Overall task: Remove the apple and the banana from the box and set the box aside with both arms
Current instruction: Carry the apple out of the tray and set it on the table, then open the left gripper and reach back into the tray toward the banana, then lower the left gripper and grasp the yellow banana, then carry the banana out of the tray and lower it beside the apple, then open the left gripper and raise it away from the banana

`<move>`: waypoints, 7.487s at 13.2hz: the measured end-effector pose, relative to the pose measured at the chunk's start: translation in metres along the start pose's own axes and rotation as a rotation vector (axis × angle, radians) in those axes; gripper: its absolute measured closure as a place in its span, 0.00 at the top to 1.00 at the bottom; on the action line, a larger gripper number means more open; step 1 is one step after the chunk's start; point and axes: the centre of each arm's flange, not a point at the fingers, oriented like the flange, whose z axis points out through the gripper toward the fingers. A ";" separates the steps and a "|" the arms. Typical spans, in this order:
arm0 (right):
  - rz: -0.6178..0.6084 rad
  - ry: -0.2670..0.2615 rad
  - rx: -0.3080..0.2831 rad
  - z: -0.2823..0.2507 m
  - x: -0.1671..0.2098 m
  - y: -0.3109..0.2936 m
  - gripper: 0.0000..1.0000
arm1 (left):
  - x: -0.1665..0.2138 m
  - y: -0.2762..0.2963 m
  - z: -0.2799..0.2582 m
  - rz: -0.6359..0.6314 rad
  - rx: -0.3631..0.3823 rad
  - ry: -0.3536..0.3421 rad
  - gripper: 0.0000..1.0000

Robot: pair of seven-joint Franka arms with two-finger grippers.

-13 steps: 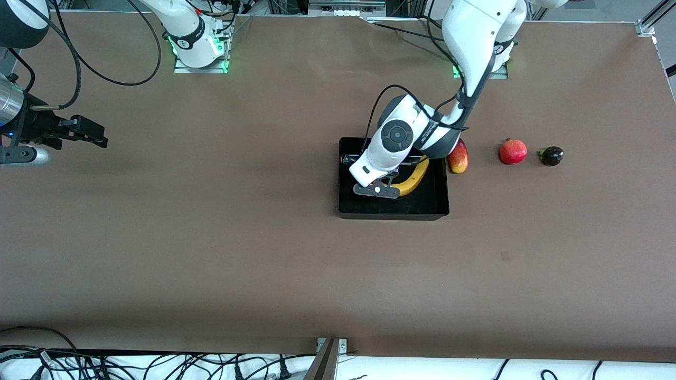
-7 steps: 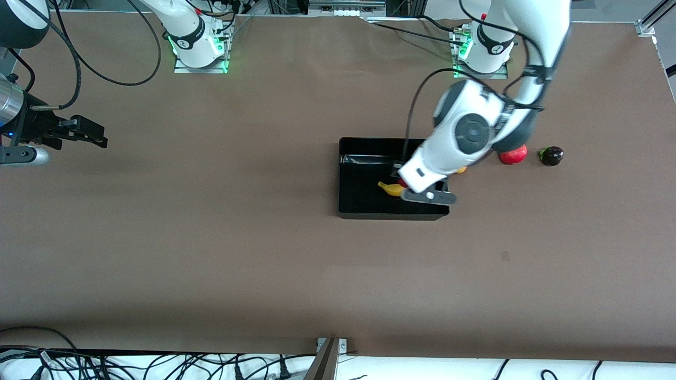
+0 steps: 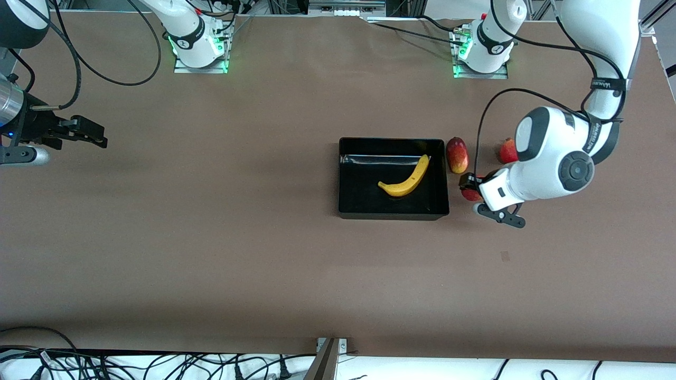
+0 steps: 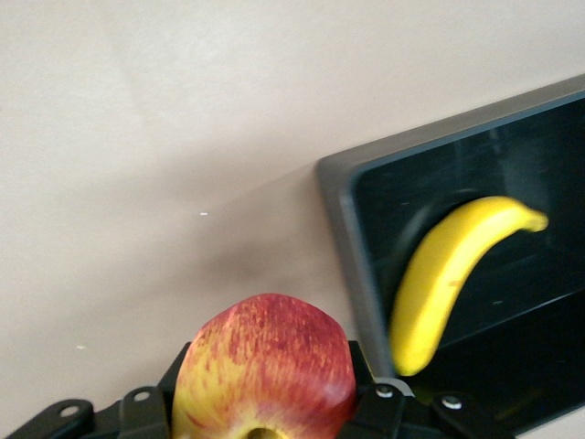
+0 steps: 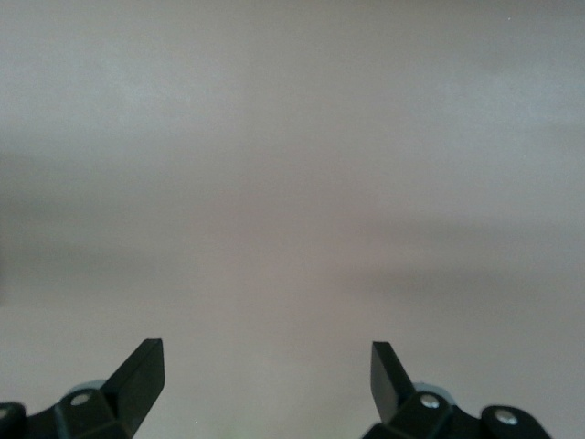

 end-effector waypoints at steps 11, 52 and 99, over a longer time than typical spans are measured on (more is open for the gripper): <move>0.000 -0.002 0.001 0.001 0.001 0.000 1.00 | 0.004 -0.070 0.099 0.060 0.032 0.015 0.66; 0.013 -0.003 0.003 0.002 0.001 0.007 1.00 | -0.020 0.184 0.180 0.314 0.121 0.070 0.40; 0.020 -0.023 0.028 0.010 0.003 0.008 1.00 | -0.034 -0.231 0.035 0.911 0.145 0.099 0.81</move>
